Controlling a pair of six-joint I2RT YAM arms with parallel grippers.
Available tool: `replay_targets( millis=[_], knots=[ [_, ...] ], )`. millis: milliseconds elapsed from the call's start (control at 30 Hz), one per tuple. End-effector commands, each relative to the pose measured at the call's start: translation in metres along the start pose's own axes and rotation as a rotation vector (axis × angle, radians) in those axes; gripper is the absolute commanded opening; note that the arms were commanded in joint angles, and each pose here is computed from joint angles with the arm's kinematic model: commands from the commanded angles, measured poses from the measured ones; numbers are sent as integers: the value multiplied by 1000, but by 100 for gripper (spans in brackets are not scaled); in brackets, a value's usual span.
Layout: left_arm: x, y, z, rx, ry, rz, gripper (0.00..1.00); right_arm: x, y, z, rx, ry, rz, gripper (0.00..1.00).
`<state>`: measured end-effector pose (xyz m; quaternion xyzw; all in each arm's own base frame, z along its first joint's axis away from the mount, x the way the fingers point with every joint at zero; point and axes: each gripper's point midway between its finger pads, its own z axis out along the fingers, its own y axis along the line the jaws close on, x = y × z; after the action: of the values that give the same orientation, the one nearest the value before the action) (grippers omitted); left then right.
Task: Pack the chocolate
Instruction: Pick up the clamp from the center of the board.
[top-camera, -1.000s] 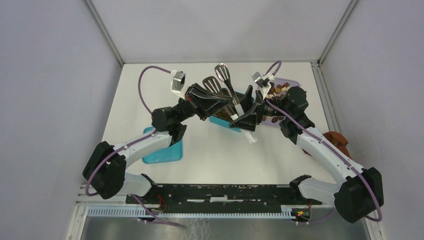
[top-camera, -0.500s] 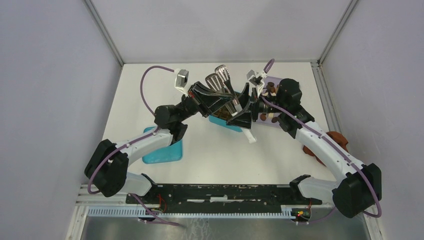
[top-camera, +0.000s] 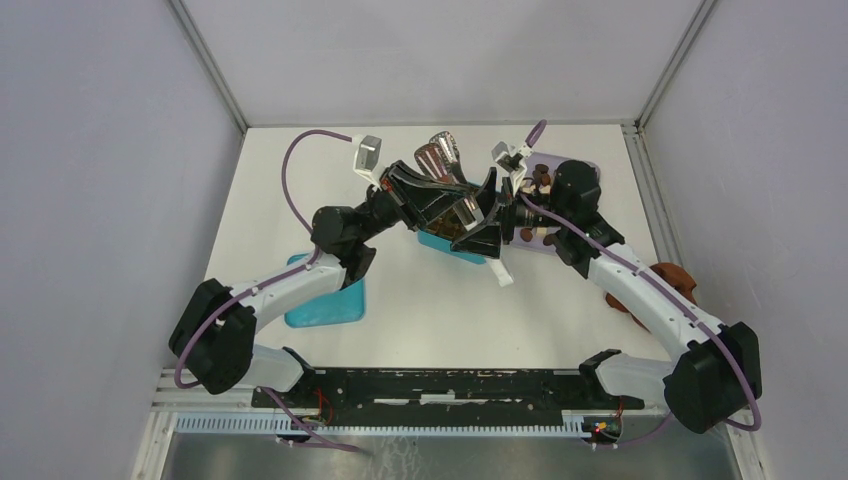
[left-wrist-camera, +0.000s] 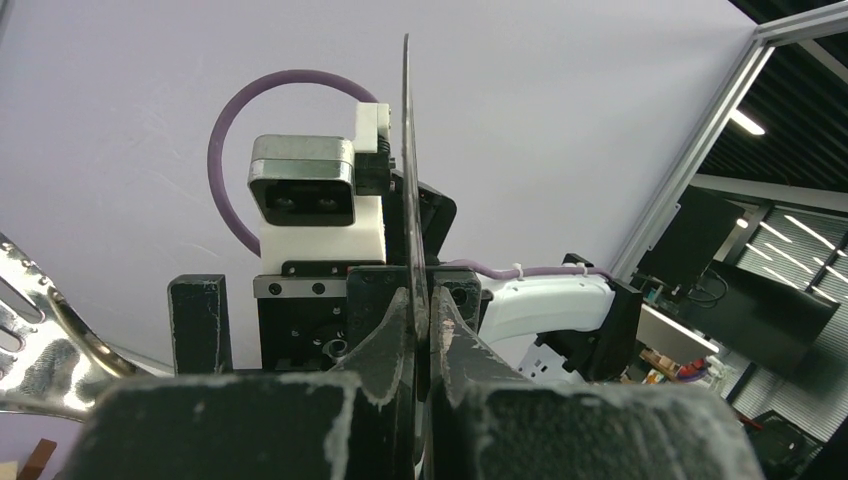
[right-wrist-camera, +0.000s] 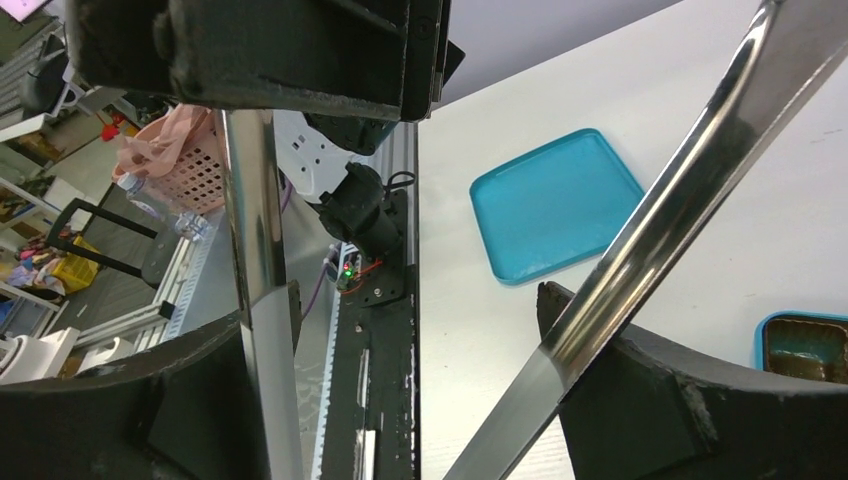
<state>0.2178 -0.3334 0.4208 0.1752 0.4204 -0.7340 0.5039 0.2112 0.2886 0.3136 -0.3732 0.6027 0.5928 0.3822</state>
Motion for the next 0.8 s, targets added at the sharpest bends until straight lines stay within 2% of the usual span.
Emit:
replay_targets(
  millis=[0,333,767],
  knots=[
    [-27,-22,8,62,-96,72,2,-10,15,3,-62,-32,-45,94],
    [-30,-17,6,31,-111,81,2,-10,16,2,-61,-38,-56,87],
    [-34,-10,3,-15,-137,100,2,-7,13,2,-49,-28,-67,86]
  ],
)
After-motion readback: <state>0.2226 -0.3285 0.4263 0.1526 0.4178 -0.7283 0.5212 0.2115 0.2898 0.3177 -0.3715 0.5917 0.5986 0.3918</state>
